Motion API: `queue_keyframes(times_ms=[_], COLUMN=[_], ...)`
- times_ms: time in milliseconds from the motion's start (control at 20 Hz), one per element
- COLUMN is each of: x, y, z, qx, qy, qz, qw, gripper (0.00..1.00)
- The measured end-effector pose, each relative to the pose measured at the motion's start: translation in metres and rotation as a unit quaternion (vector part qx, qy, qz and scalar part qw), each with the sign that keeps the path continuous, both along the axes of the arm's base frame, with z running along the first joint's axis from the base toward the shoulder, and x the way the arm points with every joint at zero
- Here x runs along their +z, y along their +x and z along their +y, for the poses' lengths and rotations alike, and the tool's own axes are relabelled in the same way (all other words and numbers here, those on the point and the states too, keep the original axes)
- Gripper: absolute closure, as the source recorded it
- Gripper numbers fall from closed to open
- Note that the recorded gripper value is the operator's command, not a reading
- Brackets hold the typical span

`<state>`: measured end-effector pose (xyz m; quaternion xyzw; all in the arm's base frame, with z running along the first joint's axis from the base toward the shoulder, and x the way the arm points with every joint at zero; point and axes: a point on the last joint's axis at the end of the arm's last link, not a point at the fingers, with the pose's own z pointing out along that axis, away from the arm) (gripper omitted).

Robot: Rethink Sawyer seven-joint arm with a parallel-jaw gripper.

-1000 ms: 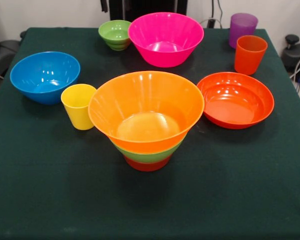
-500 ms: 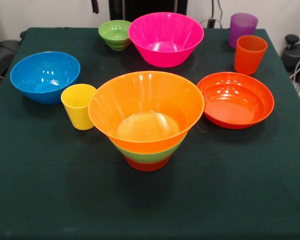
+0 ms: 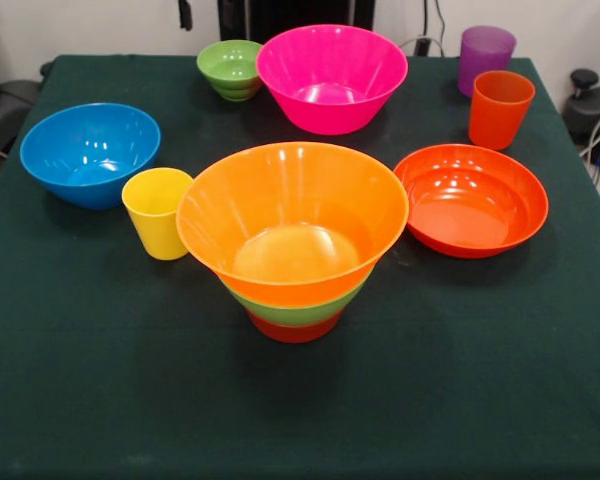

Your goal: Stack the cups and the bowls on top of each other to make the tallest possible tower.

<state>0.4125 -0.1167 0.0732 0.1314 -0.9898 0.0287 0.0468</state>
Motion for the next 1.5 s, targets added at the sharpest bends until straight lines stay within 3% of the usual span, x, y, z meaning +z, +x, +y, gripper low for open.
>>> queue_keyframes(times_ms=[250,500,950,1350,1500], x=[-0.007,-0.011,-0.024,-0.058,-0.069], y=[-0.005,-0.009,-0.025,-0.042,-0.045], z=[0.008,0.008,0.005,0.021,0.027], qx=[0.053,0.08,0.109,0.146,0.149], qy=[-0.022,-0.034,-0.046,-0.041,-0.039], qz=[-0.004,-0.011,-0.007,0.002,0.005], qw=[0.9983,0.9962,0.993,0.9884,0.988], gripper=[0.0,0.0,0.0,0.0,0.0])
